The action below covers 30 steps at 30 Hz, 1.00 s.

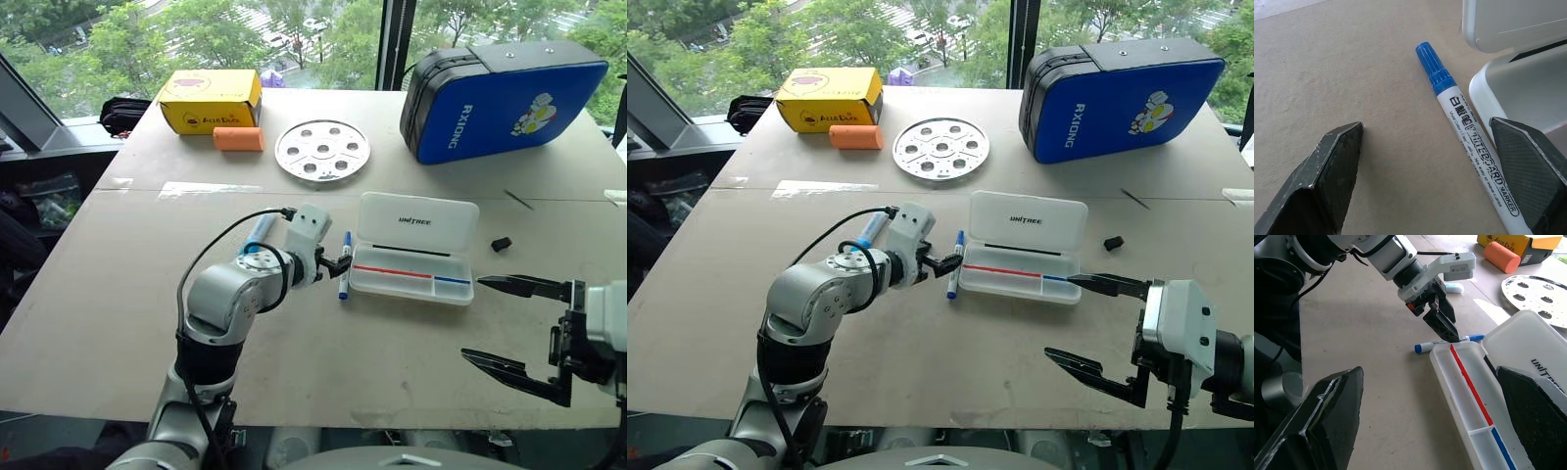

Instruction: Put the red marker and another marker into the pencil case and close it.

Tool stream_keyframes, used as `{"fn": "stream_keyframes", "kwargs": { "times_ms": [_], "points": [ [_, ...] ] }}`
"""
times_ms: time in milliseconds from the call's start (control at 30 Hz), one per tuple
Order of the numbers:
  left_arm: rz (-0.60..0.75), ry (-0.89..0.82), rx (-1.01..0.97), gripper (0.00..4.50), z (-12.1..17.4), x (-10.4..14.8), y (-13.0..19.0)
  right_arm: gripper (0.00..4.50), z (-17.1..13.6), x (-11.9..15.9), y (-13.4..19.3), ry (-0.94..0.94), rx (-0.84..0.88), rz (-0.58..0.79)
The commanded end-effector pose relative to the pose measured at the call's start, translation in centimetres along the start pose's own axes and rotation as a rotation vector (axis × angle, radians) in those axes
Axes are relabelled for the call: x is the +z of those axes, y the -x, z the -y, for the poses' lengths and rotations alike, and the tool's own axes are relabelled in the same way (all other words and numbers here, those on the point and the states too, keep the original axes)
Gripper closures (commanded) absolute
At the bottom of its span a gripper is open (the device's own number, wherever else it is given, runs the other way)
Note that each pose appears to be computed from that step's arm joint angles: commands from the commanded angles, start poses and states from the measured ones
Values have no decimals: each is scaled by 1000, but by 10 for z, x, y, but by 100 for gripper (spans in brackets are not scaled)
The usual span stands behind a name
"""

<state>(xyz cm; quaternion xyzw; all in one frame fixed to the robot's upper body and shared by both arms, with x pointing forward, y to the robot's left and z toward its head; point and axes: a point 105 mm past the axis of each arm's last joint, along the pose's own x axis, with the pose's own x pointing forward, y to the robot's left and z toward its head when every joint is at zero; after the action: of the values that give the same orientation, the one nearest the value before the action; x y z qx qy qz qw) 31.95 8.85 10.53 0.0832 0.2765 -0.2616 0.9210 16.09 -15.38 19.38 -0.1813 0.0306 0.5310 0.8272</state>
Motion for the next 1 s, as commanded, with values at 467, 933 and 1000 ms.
{"fn": "stream_keyframes", "kwargs": {
  "times_ms": [467, 933, 1000],
  "points": [
    [-53, -145, 53, 30, -10, -16, 0, 13, -2, 8, -1, 45, 0, 7],
    [-117, -106, 61, 377, -27, -42, 9, 13, -1, 8, -1, 52, -1, 3],
    [-118, -105, 64, 447, -30, -43, 10, 13, -1, 8, -1, 52, -2, 4]
  ]
}}
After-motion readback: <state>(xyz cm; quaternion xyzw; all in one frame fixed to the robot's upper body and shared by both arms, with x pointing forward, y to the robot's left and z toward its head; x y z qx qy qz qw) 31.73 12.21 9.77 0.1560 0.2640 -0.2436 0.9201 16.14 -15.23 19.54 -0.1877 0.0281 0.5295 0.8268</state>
